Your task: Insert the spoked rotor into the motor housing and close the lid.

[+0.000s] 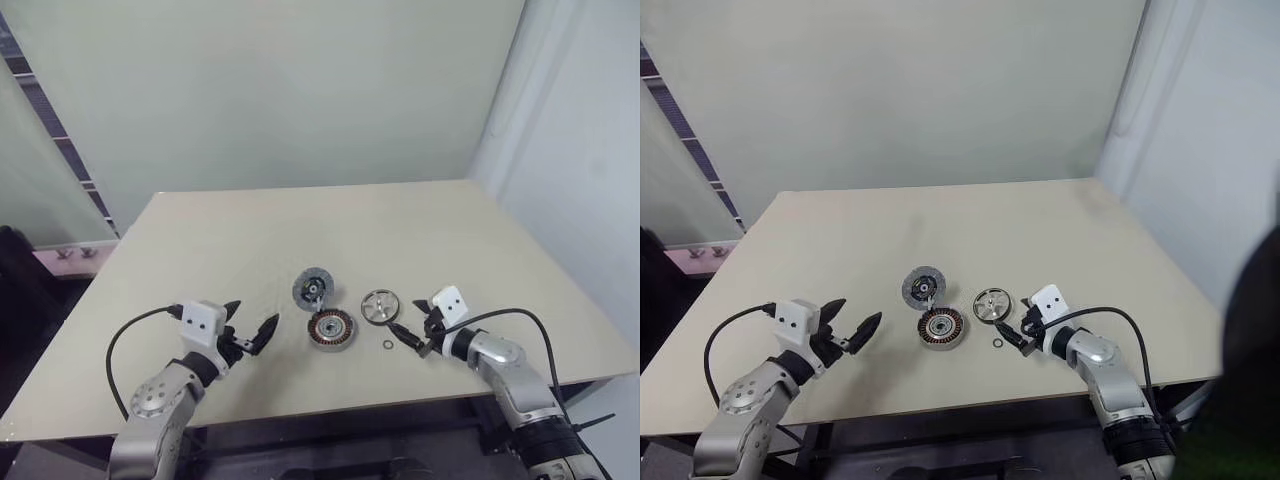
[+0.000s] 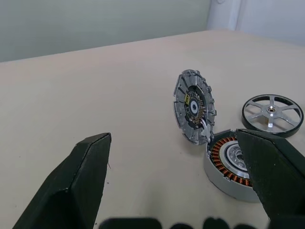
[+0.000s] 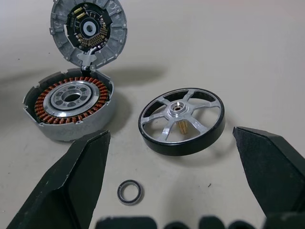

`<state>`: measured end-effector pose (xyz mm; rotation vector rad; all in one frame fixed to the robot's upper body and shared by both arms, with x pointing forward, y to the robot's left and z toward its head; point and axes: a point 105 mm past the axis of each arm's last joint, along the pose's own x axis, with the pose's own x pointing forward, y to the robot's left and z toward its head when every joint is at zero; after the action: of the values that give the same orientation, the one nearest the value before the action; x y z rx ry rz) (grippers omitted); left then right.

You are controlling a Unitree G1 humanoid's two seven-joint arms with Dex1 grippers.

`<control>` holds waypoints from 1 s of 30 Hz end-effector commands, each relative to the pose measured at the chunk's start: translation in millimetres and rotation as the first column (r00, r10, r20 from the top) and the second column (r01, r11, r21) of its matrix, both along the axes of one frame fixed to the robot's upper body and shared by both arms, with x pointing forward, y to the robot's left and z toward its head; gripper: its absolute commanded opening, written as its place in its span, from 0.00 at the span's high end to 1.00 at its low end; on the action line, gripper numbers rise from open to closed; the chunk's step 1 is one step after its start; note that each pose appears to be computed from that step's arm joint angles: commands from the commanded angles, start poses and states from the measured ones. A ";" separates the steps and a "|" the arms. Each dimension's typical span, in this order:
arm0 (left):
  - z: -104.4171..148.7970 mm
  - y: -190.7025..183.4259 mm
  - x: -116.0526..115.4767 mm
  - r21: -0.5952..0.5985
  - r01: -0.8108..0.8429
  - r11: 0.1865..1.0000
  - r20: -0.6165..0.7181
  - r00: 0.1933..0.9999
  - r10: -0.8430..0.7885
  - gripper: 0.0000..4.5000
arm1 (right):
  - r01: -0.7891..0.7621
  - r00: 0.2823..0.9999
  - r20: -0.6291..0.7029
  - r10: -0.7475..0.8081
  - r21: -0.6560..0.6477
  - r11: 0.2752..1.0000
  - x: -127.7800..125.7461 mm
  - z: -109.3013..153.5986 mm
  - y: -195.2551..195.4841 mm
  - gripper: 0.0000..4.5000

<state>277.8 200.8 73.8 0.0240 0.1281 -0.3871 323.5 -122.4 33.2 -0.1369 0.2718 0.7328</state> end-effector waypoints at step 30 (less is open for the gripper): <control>-11.1 -36.9 -3.8 -0.033 0.251 0.967 -0.072 0.965 -0.253 0.01 | 0.055 0.997 -0.063 -0.053 0.028 0.998 -16.6 0.9 15.3 0.00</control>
<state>274.7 164.4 52.9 -0.0119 0.2271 -0.6195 301.1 -109.4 16.7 -0.0668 0.3838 0.6865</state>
